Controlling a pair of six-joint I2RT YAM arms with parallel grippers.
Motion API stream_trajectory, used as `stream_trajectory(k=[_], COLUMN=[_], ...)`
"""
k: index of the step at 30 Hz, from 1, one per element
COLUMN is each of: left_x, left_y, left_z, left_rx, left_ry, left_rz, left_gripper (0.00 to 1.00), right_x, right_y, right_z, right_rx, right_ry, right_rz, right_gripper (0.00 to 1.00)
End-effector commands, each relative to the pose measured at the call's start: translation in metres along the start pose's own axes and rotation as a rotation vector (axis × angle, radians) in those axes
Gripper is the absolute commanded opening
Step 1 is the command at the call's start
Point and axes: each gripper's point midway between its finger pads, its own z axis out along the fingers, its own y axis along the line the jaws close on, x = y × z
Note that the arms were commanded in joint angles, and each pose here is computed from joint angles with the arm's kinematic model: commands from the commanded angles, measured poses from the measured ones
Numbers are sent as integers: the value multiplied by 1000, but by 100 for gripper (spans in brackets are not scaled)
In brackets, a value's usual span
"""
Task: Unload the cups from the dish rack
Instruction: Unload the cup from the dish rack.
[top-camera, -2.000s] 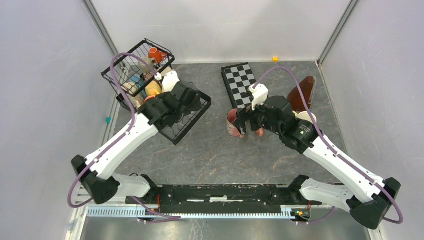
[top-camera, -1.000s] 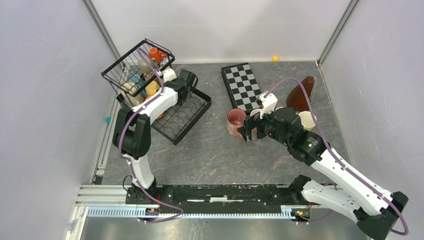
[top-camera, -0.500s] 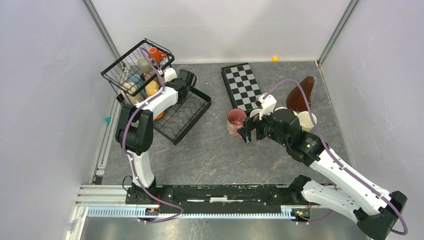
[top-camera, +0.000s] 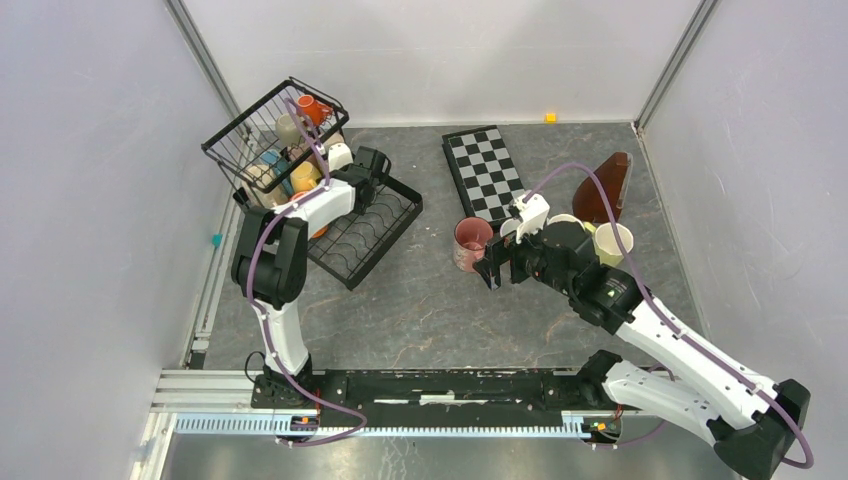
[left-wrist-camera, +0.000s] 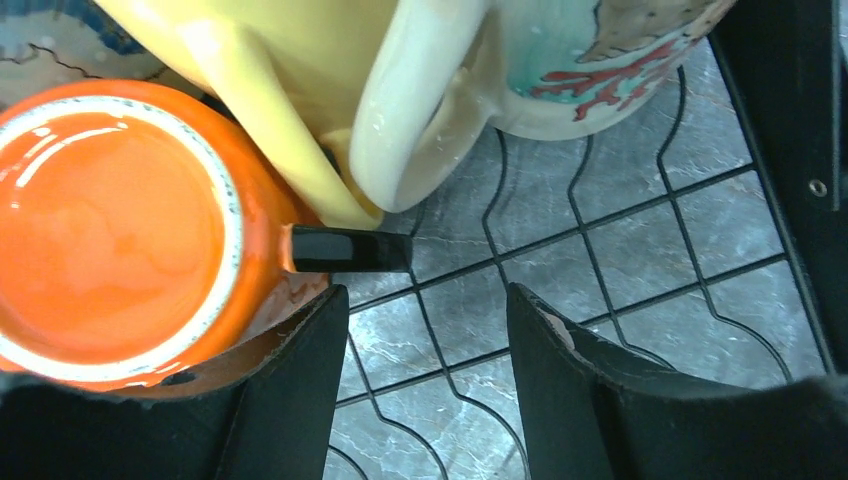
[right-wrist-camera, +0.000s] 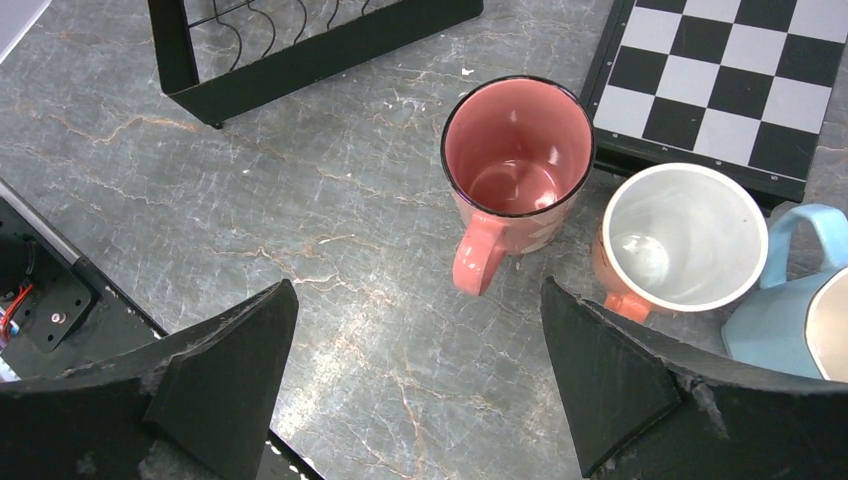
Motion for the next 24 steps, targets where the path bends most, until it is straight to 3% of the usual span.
stream_trajectory(k=[1, 12, 24], left_x=[-24, -24, -20], left_y=[19, 11, 30], left_z=[7, 15, 2], left_rx=[-86, -85, -114], left_ry=[-94, -102, -103], left_rz=[40, 114, 48], left_gripper=[66, 65, 57], right_x=[-8, 1, 11], right_y=[6, 6, 6], right_z=[2, 7, 13], right_rx=[-28, -36, -40], right_ry=[-46, -35, -23], right_rz=[12, 15, 16], right_gripper=[98, 98, 98])
